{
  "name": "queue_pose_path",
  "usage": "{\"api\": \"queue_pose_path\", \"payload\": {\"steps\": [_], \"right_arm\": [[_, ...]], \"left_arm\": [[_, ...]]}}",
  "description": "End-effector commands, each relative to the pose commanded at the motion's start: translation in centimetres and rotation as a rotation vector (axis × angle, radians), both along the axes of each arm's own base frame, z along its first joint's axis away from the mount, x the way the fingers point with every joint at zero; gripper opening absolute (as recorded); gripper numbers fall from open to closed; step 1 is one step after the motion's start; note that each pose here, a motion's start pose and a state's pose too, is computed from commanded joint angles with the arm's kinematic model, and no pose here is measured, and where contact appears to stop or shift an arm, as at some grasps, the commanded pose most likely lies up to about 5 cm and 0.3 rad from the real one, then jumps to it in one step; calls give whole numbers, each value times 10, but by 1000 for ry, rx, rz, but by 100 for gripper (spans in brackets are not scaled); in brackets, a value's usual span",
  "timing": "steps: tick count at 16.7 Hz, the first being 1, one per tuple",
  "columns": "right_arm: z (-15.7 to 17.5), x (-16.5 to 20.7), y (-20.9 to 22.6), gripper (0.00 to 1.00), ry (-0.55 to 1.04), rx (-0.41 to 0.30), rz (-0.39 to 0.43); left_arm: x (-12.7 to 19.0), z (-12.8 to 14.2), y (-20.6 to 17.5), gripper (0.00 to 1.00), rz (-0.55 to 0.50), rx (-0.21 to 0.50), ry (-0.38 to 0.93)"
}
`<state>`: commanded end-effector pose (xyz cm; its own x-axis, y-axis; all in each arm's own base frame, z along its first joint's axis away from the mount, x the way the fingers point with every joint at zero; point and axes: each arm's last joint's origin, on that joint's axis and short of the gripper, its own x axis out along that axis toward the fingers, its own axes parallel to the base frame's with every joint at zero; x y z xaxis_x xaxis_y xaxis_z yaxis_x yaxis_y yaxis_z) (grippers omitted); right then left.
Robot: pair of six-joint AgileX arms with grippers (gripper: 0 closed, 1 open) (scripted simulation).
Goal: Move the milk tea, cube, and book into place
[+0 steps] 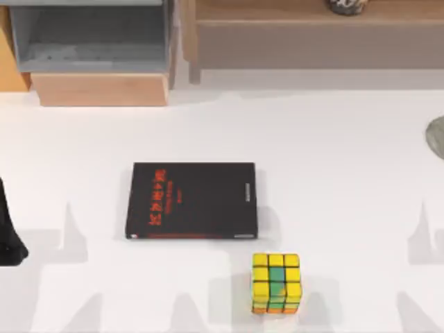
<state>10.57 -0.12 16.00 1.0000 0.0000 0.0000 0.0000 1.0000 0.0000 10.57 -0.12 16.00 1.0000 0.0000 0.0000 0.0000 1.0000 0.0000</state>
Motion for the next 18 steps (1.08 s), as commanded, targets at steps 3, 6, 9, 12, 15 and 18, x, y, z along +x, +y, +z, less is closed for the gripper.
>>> {"api": "queue_pose_path", "payload": {"steps": [3,6,9,12,15,18], "right_arm": [[3,0,0,100,-6,0,0],[28,2,2,100,-47,2,-2],[64,15,7,100,-79,4,-8],[98,48,16,100,-70,2,-15],[117,102,34,100,-30,-7,-19],[113,163,62,100,13,-21,-20]], "left_arm": [[0,0,0,100,0,0,0],[0,0,0,100,0,0,0],[0,0,0,100,0,0,0],[0,0,0,100,0,0,0],[0,0,0,100,0,0,0],[0,0,0,100,0,0,0]]}}
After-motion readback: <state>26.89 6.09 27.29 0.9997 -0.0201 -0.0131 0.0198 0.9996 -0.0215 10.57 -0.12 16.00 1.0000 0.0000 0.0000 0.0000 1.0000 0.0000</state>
